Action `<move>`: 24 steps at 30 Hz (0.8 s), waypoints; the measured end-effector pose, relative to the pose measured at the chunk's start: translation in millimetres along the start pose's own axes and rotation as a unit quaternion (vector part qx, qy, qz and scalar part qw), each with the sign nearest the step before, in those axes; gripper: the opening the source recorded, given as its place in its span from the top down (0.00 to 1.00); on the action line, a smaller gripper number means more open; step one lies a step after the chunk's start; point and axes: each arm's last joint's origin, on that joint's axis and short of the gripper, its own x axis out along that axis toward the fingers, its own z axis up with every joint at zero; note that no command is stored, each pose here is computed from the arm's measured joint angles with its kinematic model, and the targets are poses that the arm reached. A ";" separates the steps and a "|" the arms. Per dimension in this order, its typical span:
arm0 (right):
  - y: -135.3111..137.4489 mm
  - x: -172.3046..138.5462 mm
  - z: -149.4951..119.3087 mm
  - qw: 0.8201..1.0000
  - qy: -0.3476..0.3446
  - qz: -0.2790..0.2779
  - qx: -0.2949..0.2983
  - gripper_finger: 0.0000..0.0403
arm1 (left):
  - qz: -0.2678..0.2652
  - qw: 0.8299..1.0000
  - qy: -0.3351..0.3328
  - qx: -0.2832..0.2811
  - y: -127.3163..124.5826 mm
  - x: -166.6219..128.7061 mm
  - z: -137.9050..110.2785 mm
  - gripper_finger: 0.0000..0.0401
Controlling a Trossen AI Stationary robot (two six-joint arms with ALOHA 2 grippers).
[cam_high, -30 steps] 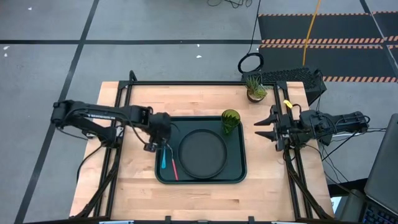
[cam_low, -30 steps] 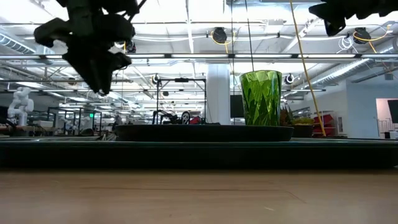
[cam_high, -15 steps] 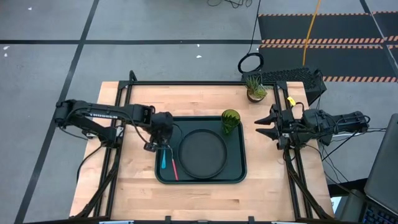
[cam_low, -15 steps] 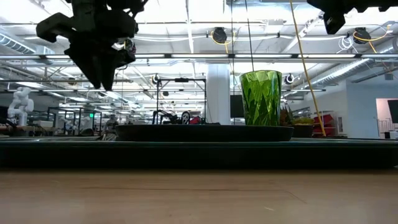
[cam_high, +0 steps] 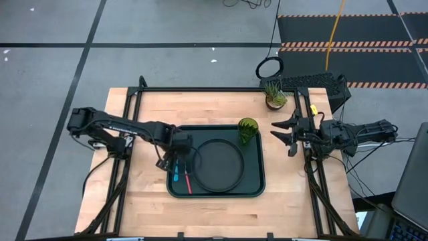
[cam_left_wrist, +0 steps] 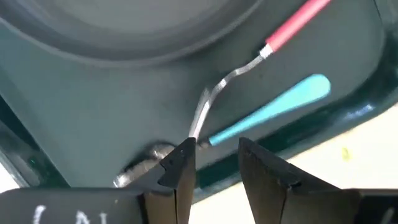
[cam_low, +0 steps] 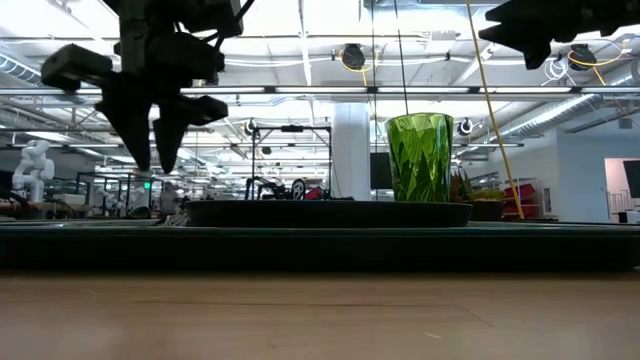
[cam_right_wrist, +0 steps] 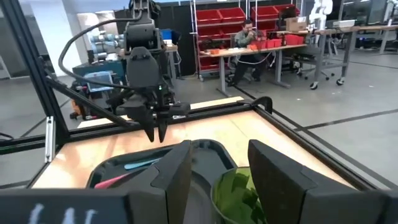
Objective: Pick and place plate/cup/fork/spoon on tray
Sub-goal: Adjust the pink fork
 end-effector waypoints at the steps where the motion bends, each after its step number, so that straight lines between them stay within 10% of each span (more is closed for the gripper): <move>1: 0.0 0.0 -0.5 1.000 0.000 0.000 0.000 0.63 | 0.006 1.000 -0.002 0.004 0.8 2.0 2.0 0.69; 24: 0.0 0.1 -1.2 1.000 0.003 0.001 0.011 0.63 | 0.024 0.997 0.058 0.041 10.6 44.6 12.2 0.69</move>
